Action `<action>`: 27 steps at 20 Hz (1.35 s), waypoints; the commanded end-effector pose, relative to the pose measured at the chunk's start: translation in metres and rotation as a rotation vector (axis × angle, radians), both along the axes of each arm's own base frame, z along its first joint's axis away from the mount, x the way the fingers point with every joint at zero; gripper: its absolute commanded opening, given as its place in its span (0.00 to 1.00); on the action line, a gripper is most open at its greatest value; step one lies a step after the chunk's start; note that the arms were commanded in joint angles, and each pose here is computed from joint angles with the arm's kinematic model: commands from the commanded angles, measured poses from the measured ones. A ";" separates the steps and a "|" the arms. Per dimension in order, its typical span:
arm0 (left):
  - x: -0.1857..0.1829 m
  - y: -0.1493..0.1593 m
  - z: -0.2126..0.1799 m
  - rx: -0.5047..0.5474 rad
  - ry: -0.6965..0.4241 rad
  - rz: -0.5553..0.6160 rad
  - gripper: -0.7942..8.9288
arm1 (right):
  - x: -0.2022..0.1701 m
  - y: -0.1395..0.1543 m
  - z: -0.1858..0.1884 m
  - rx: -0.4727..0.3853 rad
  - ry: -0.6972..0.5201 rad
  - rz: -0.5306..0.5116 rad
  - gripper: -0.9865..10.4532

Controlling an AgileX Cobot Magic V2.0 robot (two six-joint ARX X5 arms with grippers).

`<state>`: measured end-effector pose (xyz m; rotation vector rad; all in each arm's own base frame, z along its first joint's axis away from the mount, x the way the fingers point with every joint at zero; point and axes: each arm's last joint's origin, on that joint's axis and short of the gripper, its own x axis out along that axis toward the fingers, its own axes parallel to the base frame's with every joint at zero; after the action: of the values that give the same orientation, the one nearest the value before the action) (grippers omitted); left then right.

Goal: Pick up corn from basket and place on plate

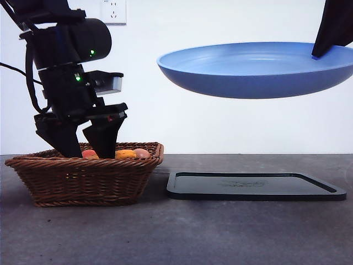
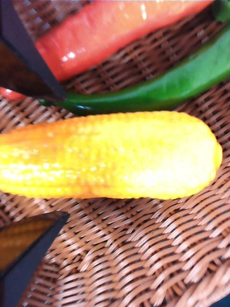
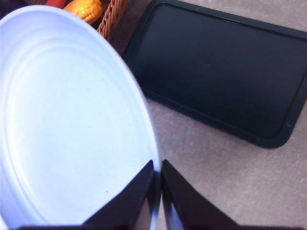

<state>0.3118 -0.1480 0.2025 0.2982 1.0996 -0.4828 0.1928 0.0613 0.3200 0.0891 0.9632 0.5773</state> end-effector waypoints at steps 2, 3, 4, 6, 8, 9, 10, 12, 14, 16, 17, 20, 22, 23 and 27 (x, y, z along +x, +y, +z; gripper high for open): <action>0.007 -0.006 -0.008 0.012 0.008 -0.014 0.47 | 0.003 0.001 0.007 0.011 -0.033 0.008 0.09; 0.008 -0.007 -0.011 0.015 0.015 -0.016 0.47 | 0.003 0.001 0.007 0.012 -0.037 0.008 0.09; 0.008 -0.009 -0.014 0.018 0.023 -0.019 0.46 | 0.003 0.001 0.007 0.012 -0.038 0.008 0.09; 0.007 -0.011 -0.014 0.018 0.025 -0.024 0.42 | 0.003 0.001 0.007 0.012 -0.038 0.008 0.09; 0.006 -0.013 -0.014 0.018 0.024 -0.028 0.37 | 0.003 0.001 0.007 0.011 -0.042 0.006 0.09; 0.006 -0.013 -0.014 0.017 0.024 -0.026 0.34 | 0.004 0.001 0.007 0.011 -0.045 0.006 0.09; 0.006 -0.013 -0.014 0.017 0.024 -0.025 0.30 | 0.004 0.002 0.007 0.012 -0.047 0.006 0.09; 0.006 -0.013 -0.014 0.017 0.025 -0.023 0.25 | 0.004 0.002 0.007 0.012 -0.049 0.006 0.09; 0.007 -0.013 -0.010 0.016 0.024 -0.022 0.21 | 0.004 0.002 0.007 0.012 -0.048 0.006 0.09; 0.010 -0.015 0.000 0.011 0.016 -0.022 0.21 | 0.004 0.001 0.007 0.006 -0.048 0.000 0.09; 0.011 -0.016 0.010 0.007 0.008 -0.022 0.21 | 0.005 0.001 0.007 -0.008 -0.047 -0.020 0.09; 0.014 -0.018 0.050 -0.052 -0.031 -0.010 0.21 | 0.013 0.000 0.001 -0.073 -0.043 -0.076 0.09; 0.013 -0.021 0.079 -0.137 -0.056 -0.029 0.21 | 0.029 -0.002 -0.009 -0.079 -0.006 -0.113 0.09; 0.010 -0.025 0.093 -0.193 -0.064 -0.057 0.21 | 0.039 -0.002 -0.017 -0.081 0.024 -0.132 0.09; -0.004 -0.045 0.109 -0.327 -0.048 -0.186 0.21 | 0.080 0.009 -0.054 0.030 0.135 -0.112 0.09</action>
<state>0.3045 -0.1893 0.3141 0.1305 0.9243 -0.8020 0.2690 0.0680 0.2617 0.1777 1.0847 0.4874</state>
